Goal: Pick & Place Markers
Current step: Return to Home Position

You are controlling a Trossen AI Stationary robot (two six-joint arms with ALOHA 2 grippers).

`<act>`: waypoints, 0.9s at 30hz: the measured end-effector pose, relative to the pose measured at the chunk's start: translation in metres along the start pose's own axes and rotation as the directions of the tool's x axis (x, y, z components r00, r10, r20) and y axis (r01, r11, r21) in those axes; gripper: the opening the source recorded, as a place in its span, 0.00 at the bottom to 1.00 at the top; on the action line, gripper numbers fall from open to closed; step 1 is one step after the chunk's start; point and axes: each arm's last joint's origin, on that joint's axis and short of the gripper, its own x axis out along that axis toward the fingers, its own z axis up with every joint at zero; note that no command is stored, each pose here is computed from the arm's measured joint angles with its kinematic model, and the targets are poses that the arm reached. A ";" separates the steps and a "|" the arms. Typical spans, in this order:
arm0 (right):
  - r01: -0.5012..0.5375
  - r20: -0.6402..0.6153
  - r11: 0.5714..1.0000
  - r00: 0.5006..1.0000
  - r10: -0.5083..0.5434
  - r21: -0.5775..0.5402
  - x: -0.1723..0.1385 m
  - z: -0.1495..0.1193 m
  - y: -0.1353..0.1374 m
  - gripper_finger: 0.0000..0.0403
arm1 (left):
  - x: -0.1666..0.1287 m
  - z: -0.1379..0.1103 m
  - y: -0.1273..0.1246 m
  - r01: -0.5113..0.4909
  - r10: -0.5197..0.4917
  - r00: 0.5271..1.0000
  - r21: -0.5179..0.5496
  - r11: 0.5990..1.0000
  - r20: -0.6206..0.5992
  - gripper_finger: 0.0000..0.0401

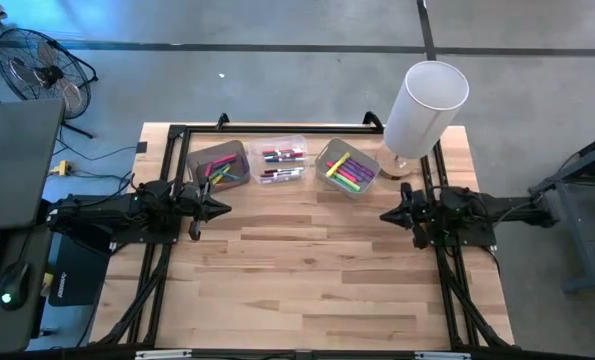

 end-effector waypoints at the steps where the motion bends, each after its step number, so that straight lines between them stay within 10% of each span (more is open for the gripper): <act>1: -0.003 0.011 1.000 1.000 0.003 -0.013 -0.001 0.001 0.000 0.00 | 0.000 0.000 0.000 0.000 0.000 1.000 0.000 1.000 0.000 0.00; 27: 0.006 -0.077 1.000 0.997 -0.006 -0.005 -0.006 -0.003 0.000 0.00 | 0.000 0.000 0.000 0.000 0.000 1.000 0.000 1.000 0.000 0.00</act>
